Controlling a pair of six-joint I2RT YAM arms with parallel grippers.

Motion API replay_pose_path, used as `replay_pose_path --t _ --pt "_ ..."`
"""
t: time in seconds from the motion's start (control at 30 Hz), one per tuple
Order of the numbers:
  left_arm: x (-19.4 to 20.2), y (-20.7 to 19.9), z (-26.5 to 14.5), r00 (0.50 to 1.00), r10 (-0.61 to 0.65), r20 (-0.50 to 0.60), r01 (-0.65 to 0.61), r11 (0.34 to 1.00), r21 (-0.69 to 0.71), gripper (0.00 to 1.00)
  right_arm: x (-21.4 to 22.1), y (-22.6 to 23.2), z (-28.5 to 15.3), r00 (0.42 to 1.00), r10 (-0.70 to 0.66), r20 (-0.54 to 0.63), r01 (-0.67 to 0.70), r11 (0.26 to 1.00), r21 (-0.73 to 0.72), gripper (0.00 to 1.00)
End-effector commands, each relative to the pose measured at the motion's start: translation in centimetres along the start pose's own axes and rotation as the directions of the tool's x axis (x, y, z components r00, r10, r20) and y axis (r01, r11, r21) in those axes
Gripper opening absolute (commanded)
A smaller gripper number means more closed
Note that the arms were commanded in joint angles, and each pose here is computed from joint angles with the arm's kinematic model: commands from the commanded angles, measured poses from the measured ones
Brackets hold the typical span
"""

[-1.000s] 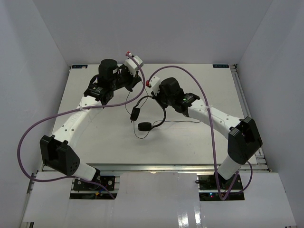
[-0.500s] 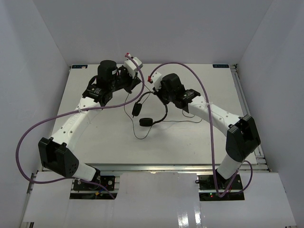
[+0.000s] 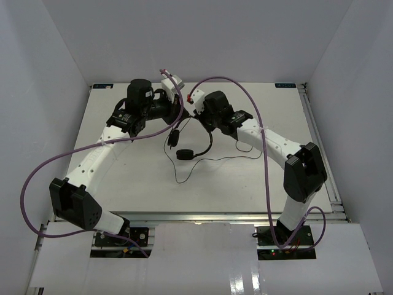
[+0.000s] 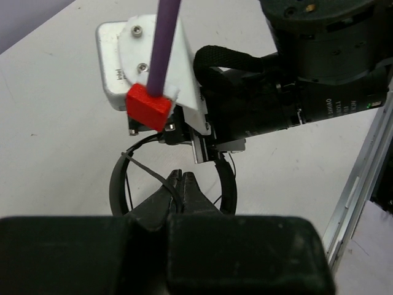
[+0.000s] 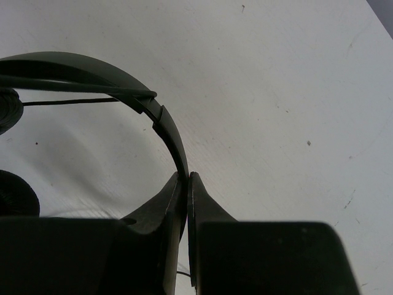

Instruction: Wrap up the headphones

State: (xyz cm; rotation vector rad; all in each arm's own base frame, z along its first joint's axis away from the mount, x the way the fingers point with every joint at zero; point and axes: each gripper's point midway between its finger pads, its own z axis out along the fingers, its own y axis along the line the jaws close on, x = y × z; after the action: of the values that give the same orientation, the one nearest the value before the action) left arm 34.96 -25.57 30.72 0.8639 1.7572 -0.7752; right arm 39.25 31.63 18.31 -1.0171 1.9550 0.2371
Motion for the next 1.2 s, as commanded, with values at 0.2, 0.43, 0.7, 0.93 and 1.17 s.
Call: replay_pose_path --t 0.2,0.43,0.7,0.93,1.17 --pt "-3.5 -3.7 1.0 0.995 -0.025 0.092 0.013 0.991 0.131 0.00 -0.8 -0.3 0.2 0.998 0.070 -0.006 -0.070 0.997 -0.014 0.08" --pt "-2.7 -5.1 1.7 0.989 -0.124 0.080 0.107 0.977 0.187 0.00 -1.1 -0.9 0.2 0.995 0.102 -0.002 -0.102 0.995 -0.022 0.08" --pt "-0.7 -5.5 2.5 0.971 -0.228 0.076 0.209 0.956 0.204 0.01 -1.3 -1.2 0.0 0.993 0.119 0.001 -0.119 0.992 -0.028 0.08" --pt "-1.1 -6.3 3.6 0.966 -0.249 0.071 0.227 0.945 0.238 0.01 -1.3 -1.2 -0.1 0.992 0.124 -0.001 -0.124 0.992 -0.028 0.08" --pt "0.2 -7.1 3.3 0.957 -0.285 0.049 0.266 0.933 0.242 0.06 -1.6 -2.2 -0.4 0.987 0.159 0.016 -0.158 0.987 -0.043 0.08"
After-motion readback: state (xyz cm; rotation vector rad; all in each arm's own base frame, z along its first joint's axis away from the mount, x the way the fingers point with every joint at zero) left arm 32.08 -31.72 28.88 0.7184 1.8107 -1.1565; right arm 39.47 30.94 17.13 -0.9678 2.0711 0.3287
